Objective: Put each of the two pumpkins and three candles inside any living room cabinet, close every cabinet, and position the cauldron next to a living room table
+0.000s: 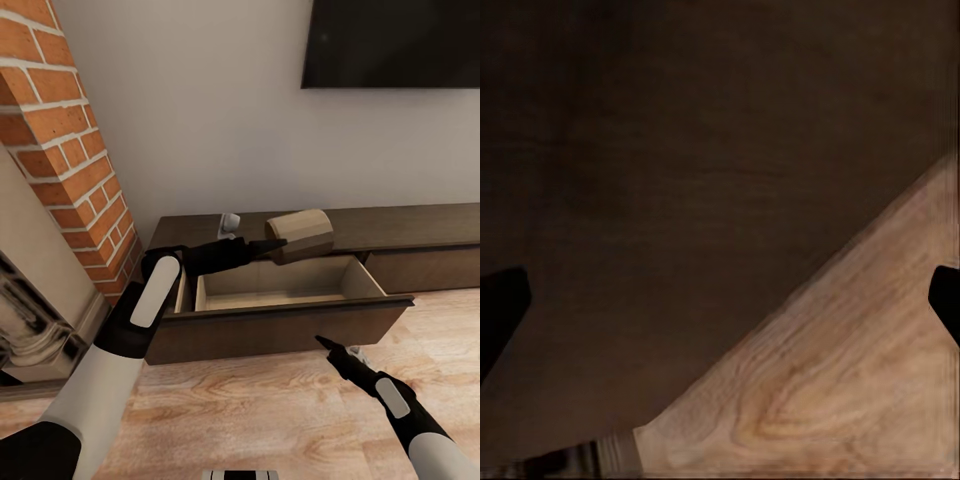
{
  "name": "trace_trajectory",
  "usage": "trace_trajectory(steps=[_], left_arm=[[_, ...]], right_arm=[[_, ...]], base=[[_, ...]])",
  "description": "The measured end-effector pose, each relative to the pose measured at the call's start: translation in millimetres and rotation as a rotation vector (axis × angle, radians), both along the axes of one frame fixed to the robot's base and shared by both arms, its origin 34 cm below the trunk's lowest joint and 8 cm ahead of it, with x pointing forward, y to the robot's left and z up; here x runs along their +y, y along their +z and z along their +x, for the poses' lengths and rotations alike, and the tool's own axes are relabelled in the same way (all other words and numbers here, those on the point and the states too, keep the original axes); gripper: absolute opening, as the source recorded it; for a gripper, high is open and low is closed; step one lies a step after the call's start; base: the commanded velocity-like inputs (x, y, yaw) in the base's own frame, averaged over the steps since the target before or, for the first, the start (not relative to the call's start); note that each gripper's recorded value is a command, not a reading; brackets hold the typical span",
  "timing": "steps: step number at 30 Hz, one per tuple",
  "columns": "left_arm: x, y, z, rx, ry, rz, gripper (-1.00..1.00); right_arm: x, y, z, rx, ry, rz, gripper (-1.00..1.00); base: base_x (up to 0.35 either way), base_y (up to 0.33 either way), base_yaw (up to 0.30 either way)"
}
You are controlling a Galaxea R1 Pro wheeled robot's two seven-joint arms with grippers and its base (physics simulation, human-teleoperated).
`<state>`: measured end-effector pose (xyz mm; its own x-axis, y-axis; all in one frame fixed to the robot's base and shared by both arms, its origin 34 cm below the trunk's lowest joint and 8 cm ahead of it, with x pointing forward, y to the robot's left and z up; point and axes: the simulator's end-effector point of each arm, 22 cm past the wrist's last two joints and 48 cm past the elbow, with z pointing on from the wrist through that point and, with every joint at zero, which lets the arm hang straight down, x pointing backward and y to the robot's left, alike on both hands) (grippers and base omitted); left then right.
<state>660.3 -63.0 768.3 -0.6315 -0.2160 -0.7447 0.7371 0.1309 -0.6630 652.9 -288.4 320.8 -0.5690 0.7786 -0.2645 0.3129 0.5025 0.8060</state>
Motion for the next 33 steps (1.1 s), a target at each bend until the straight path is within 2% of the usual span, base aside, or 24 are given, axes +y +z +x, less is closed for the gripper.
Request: trace_trajectory(steps=[2,3,5,10,15,22,27,33], left_arm=[[0.2,-3.3,1.9,0.001,0.007,0.012,-1.0],[0.2,-3.6,1.9,0.001,0.007,0.013,-1.0],[0.3,-6.3,3.1,-0.003,0.013,0.027,-1.0],[0.2,-9.9,4.1,-0.009,0.019,0.046,-1.0],[0.3,-10.7,4.6,-0.01,0.021,0.05,-1.0],[1.2,-11.4,5.1,-0.008,0.022,0.052,-1.0],[11.0,-18.9,11.0,-0.01,0.043,0.08,-1.0],[13.1,-20.7,12.5,-0.011,0.048,0.088,-1.0]], right_arm=[[7.7,-10.6,-12.3,0.051,0.071,-0.03,1.0],[9.5,-13.1,-15.5,0.064,0.088,-0.035,1.0],[17.8,-23.5,-31.2,0.13,0.159,-0.045,1.0],[33.5,-34.3,-60.3,0.257,0.264,-0.012,1.0],[35.9,-29.2,-59.9,0.265,0.29,-0.013,1.0],[34.5,-23.0,-54.0,0.248,0.296,-0.025,1.0],[35.4,-11.4,-46.5,0.231,0.31,-0.026,1.0],[32.5,-3.6,-45.2,0.235,0.326,-0.024,1.0]], base=[[0.0,0.0,0.0],[0.0,0.0,0.0],[0.0,0.0,0.0],[0.0,0.0,0.0],[0.0,0.0,0.0],[0.0,0.0,0.0],[0.0,0.0,0.0],[0.0,0.0,0.0]])
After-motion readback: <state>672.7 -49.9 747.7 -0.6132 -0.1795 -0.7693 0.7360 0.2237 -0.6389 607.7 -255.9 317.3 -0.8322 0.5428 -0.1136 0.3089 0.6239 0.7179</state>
